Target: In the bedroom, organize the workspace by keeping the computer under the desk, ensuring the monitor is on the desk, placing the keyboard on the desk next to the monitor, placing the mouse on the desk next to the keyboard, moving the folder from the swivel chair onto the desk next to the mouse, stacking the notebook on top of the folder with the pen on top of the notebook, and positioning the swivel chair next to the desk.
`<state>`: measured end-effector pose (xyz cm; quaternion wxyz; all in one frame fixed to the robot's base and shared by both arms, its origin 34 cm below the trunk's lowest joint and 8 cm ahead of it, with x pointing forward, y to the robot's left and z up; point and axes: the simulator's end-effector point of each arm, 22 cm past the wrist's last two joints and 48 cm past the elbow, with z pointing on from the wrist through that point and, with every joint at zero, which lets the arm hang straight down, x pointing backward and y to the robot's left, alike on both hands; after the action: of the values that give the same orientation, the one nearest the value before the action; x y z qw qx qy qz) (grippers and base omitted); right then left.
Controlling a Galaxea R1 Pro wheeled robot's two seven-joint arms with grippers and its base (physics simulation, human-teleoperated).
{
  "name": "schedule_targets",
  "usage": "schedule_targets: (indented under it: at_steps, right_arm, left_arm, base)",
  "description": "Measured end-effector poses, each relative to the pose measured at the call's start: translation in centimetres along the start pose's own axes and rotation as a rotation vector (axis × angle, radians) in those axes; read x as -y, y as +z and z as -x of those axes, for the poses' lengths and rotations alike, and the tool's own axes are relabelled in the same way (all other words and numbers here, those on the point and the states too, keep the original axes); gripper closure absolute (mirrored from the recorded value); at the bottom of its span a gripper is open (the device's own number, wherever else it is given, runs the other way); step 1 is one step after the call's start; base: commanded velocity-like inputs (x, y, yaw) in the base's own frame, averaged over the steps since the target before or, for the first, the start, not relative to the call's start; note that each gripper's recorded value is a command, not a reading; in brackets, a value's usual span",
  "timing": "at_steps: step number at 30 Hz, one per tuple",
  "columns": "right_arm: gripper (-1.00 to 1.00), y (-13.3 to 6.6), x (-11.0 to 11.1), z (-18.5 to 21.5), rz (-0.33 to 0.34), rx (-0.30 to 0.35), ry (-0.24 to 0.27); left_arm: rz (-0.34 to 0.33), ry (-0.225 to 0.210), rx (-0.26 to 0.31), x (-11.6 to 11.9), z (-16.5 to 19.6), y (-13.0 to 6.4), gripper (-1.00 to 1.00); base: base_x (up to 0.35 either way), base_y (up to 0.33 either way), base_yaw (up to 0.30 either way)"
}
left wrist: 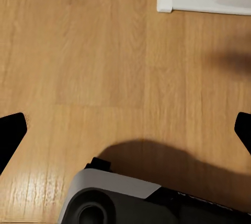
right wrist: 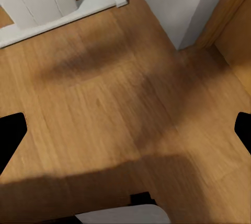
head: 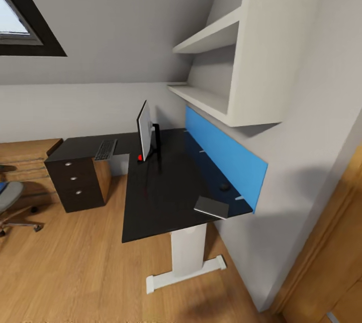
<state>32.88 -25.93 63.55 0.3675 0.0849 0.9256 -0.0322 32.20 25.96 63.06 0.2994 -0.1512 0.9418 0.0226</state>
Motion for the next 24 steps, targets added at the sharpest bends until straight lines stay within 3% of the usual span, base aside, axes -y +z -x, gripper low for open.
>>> schedule_targets:
  at_steps: [11, 24]
  right_arm:
    - [-1.0, -0.06, 0.18, -0.55, -0.003, -0.018, -0.002]
    - [-1.0, -0.02, 0.5, -0.4, -0.003, -0.012, -0.005]
  left_arm:
    - [0.002, 0.002, -0.012, -0.11, -0.46, -0.04, -1.0]
    - [0.001, 0.002, -0.014, -0.01, -0.55, -0.05, -1.0]
  base:
    - [0.0, 0.0, 0.189]
    - [0.0, 0.0, 0.016]
